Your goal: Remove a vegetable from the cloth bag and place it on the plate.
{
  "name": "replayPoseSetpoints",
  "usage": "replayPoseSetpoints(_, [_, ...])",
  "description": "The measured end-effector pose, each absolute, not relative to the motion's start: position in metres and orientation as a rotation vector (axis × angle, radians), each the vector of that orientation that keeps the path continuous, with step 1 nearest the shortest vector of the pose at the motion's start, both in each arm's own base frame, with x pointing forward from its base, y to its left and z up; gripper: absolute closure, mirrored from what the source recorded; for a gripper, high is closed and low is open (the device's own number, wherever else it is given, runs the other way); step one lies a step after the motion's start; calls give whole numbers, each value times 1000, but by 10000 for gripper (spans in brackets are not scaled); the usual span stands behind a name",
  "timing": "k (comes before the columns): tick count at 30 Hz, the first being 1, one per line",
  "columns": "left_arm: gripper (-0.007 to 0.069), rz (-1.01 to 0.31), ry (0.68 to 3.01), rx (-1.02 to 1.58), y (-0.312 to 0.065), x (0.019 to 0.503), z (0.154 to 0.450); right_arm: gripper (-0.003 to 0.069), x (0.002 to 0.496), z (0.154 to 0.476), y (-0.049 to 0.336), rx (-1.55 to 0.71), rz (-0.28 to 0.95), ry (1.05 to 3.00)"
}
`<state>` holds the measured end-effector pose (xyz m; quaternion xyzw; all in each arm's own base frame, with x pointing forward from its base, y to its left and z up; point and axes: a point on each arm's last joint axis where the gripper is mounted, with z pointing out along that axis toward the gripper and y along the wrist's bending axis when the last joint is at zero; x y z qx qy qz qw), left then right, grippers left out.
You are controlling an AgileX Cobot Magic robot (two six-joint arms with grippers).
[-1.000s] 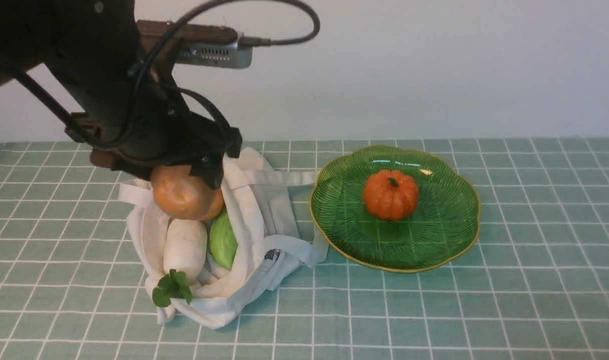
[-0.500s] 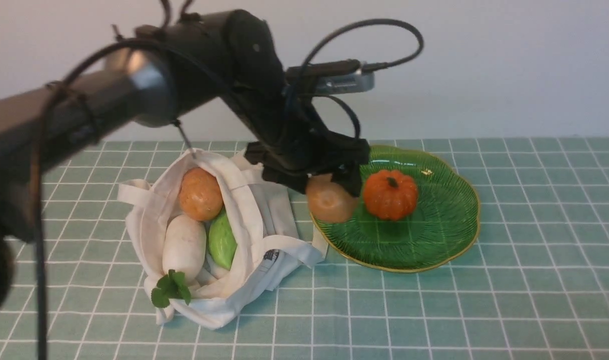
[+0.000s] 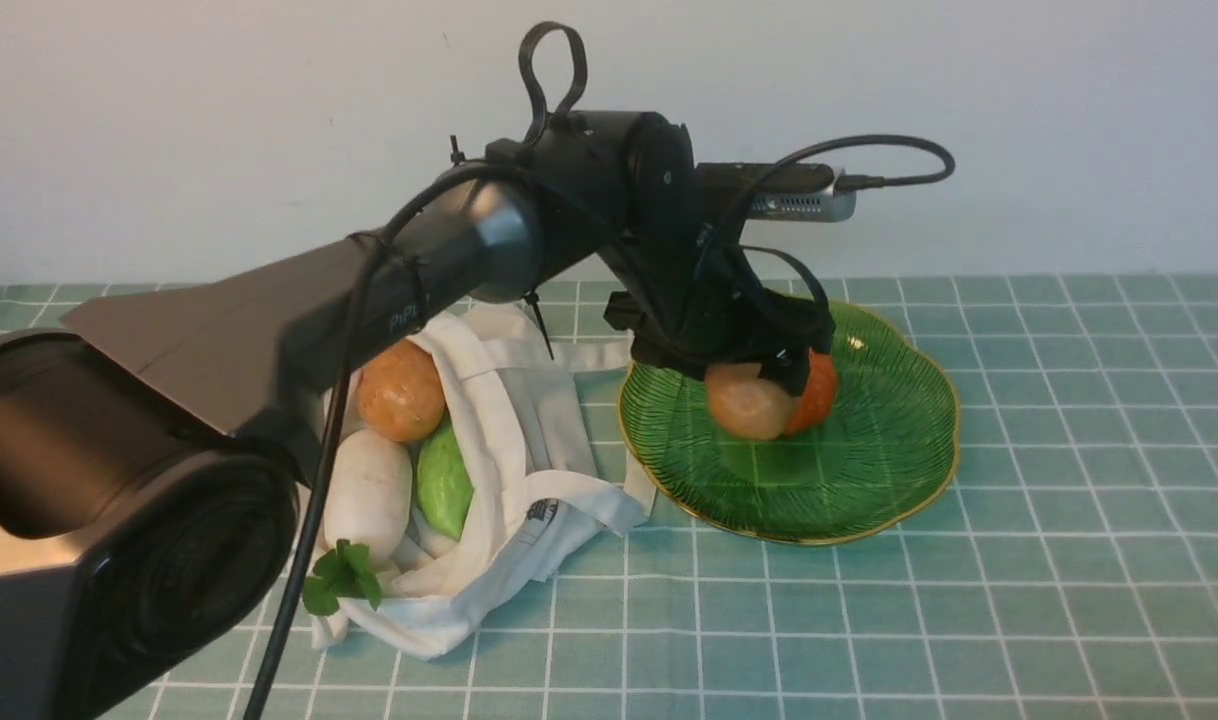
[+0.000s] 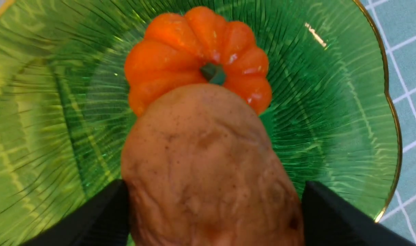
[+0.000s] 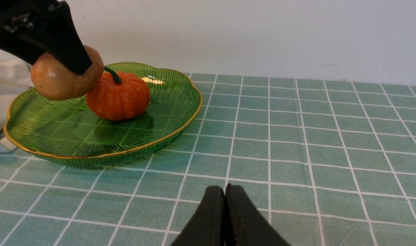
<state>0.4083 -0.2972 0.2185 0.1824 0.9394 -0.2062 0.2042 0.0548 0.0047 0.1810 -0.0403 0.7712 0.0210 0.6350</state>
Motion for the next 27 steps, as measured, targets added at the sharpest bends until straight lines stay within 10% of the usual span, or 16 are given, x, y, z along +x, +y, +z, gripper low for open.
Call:
replayPoseSetpoints(12, [-39, -636, 2658, 469, -295, 408, 249, 673, 55, 181, 5, -92, 48, 1763])
replayPoseSetpoints(22, [525, -362, 2431, 594, -243, 378, 389, 673, 55, 181, 5, -92, 48, 1763])
replayPoseSetpoints(27, [622, -301, 2347, 583, -222, 355, 429, 673, 55, 181, 5, -92, 48, 1763])
